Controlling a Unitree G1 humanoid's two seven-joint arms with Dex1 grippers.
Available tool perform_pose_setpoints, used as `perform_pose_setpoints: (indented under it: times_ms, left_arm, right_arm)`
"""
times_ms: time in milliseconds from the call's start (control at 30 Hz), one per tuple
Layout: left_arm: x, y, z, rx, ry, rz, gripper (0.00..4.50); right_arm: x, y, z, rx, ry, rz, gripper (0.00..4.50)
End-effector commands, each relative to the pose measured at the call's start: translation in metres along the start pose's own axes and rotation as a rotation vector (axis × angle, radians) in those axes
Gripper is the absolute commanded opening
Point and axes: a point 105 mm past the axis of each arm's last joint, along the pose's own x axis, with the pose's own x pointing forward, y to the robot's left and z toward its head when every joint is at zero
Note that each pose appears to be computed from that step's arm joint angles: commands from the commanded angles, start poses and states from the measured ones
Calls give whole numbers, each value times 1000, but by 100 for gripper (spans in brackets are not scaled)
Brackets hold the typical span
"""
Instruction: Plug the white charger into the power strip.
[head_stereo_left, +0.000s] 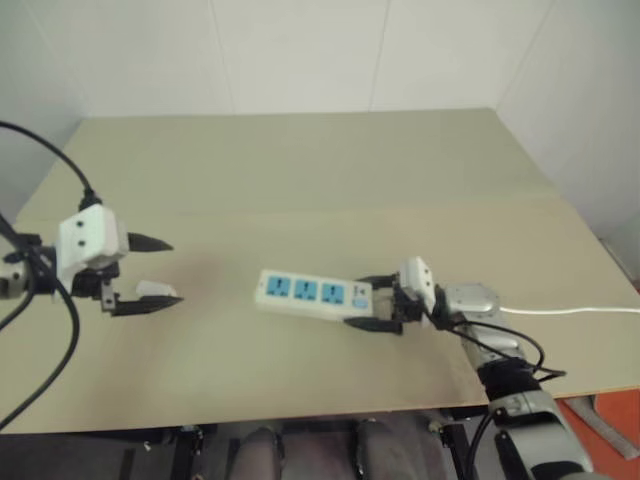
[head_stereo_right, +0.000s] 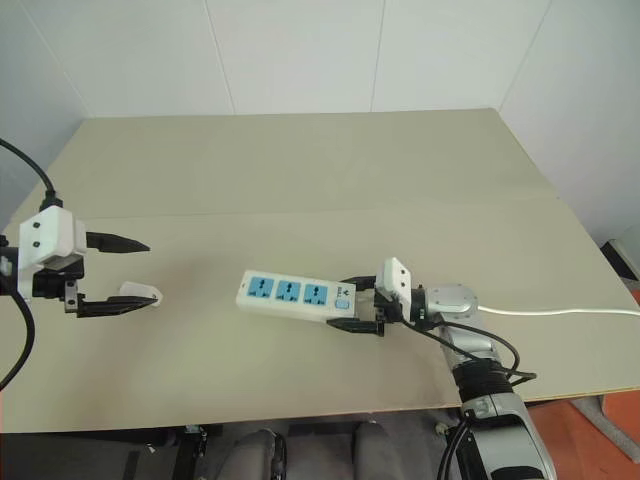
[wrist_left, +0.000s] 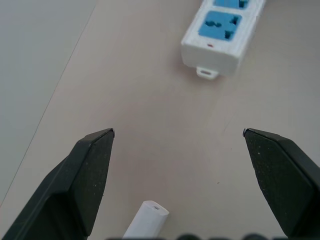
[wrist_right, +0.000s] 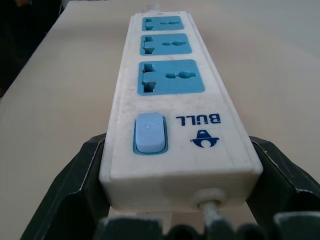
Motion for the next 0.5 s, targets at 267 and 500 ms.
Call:
perform_pose_setpoints:
  times_ms: [267, 500]
  left_arm:
    - [-14, 11, -9, 81, 176, -5, 450]
    - [-20, 20, -28, 160, 363, -33, 450]
  right_arm:
    - [17, 15, 0, -94, 44, 96, 342]
    - [23, 12, -4, -68, 40, 72, 342]
